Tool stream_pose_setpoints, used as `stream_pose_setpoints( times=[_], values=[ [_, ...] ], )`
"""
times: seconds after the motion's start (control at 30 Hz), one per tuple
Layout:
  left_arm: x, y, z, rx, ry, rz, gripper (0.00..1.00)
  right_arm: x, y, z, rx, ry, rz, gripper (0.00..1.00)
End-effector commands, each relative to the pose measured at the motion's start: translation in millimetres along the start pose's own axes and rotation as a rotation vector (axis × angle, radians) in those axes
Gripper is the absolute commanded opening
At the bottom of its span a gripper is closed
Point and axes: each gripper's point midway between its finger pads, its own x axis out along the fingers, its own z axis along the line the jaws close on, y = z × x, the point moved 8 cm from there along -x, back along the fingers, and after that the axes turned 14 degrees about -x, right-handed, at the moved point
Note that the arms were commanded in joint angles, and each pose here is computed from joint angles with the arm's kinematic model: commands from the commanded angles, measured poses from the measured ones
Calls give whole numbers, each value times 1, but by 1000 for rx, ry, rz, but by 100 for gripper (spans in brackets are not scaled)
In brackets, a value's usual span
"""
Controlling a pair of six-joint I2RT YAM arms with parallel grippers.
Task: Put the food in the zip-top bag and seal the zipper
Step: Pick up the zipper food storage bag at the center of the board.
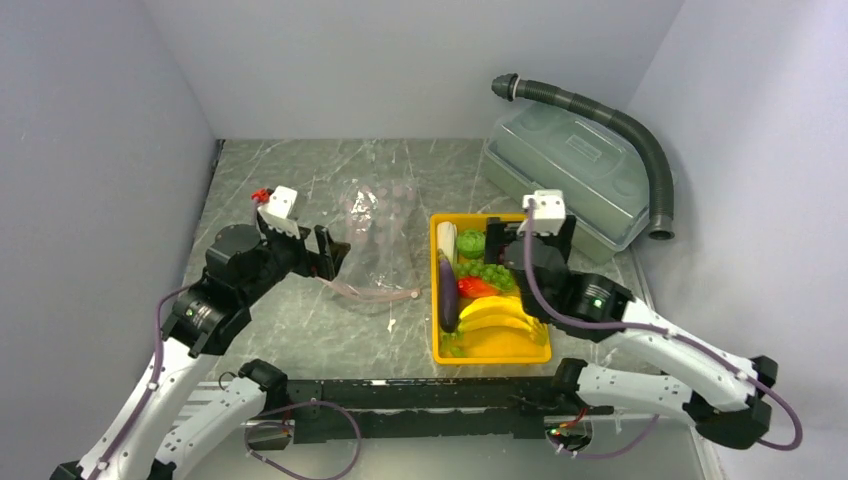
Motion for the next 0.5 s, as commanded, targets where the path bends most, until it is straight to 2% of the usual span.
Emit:
stream_pose_setpoints(
  times=[0.0,0.17,0.47],
  values=[
    [6,-8,-4,38,37,-38,99,-11,-12,-13,53,-48,-65,100],
    [12,-4,-7,23,66,22,99,-15,-8,-15,19,-78,-51,100],
    [15,-2,-7,-5,45,65,99,-20,-9,5,-4,-295,-61,99]
  ],
)
